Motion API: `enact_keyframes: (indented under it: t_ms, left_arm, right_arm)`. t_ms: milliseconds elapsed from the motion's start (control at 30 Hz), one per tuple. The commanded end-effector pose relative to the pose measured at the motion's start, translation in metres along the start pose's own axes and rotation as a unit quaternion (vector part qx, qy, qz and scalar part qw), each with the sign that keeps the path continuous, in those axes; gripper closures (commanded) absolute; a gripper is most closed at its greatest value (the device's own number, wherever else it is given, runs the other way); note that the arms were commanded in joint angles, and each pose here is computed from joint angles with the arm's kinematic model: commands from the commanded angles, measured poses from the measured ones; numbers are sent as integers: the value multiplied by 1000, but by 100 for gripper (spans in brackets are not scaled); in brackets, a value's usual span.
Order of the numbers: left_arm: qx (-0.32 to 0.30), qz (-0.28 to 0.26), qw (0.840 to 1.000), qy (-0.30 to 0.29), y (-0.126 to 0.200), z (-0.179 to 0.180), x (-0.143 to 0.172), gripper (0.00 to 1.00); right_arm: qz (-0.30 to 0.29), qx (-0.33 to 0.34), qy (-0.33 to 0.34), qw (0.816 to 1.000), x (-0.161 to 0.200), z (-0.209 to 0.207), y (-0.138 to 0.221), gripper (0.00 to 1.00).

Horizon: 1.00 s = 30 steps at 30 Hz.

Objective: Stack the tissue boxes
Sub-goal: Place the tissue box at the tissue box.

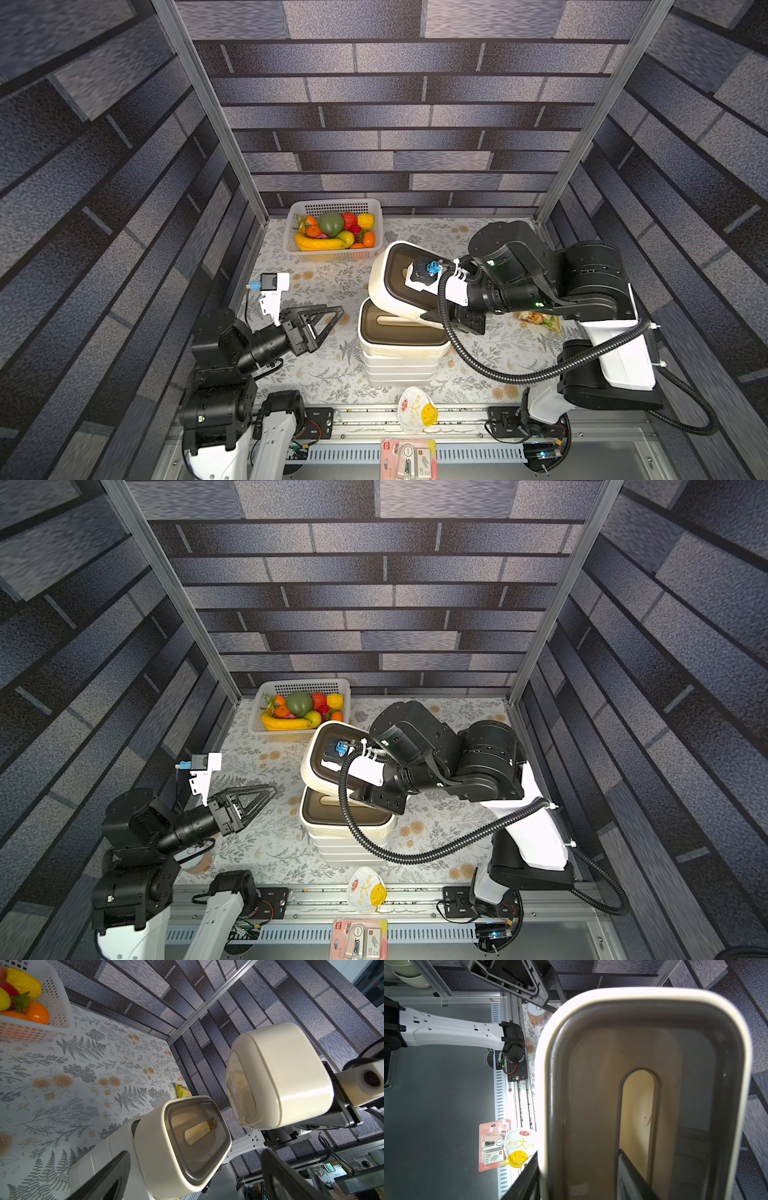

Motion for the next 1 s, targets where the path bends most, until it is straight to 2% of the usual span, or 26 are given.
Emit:
enact_keyframes:
  t_ms: [0, 333, 967]
  left_arm:
    - [13, 2, 1000, -28, -1, -8, -5, 0]
    - [20, 21, 999, -25, -9, 0, -5, 0]
    - [31, 64, 997, -38, -14, 0, 4, 0]
  right_arm:
    - [67, -21, 1, 998, 37, 14, 11, 66]
    - [116, -41, 41, 992, 56, 24, 2, 64]
    - [138, -58, 63, 987, 63, 33, -5, 63]
Point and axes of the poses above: each gripper's point midway between its finger pads, its own y axis back along the fingers, its own z axis along the line the jaws close on, x = y × z, the point moved 1 cm from there along y, back along the fingers, and after that the axes turned 1 degree about y, right-handed, at the moved point
